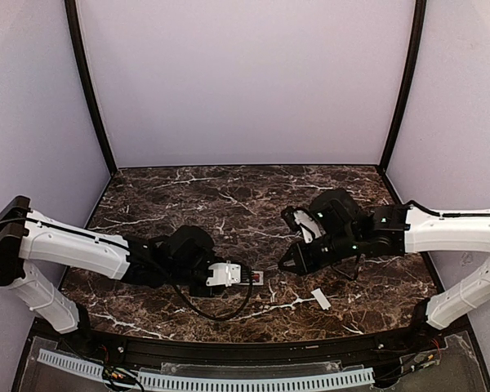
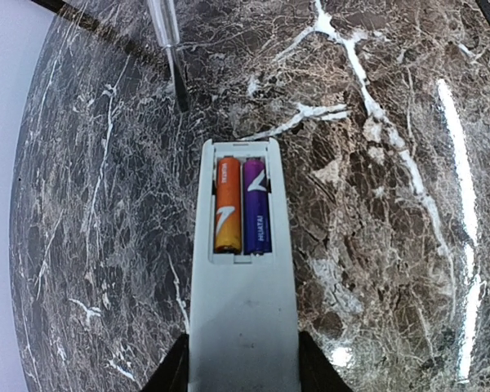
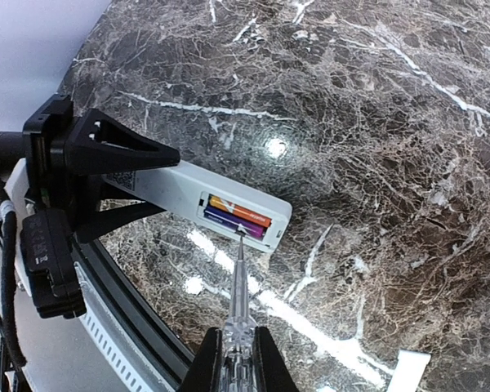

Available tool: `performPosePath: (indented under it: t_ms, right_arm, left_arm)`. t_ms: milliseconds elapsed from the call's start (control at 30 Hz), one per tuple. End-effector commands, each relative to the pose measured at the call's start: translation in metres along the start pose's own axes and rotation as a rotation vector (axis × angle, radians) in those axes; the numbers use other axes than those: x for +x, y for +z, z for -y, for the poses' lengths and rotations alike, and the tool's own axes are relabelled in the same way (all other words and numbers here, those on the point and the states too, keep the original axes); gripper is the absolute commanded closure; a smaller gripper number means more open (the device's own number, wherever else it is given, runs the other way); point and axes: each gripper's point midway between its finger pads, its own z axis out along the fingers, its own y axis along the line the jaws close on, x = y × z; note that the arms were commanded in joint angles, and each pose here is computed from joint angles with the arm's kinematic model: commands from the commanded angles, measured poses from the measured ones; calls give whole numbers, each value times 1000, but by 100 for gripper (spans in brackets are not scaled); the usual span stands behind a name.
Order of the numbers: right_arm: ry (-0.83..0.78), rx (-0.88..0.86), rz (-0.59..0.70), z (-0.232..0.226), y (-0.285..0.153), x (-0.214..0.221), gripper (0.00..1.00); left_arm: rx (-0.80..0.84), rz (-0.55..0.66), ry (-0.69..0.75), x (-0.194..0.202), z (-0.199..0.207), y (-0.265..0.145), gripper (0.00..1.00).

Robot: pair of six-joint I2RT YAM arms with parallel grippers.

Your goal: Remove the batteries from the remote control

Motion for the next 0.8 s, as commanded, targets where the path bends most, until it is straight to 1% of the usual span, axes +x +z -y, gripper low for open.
performPosePath:
  t_ms: [0, 300, 567, 767]
  right_arm:
    - [2, -5, 7, -10, -9, 2, 100]
    - [-25, 14, 30, -15, -24, -2, 100]
    - [-61, -17, 79, -29, -38, -13, 100]
    - [-67, -13, 112, -30, -45, -20, 100]
  left_arm:
    - [-28, 74, -37, -23, -14, -19, 100]
    - [-80, 137, -57, -34, -28, -44, 100]
    - [-91, 161, -60, -37, -31, -54, 100]
    - [-99, 167, -60, -38, -32, -58, 100]
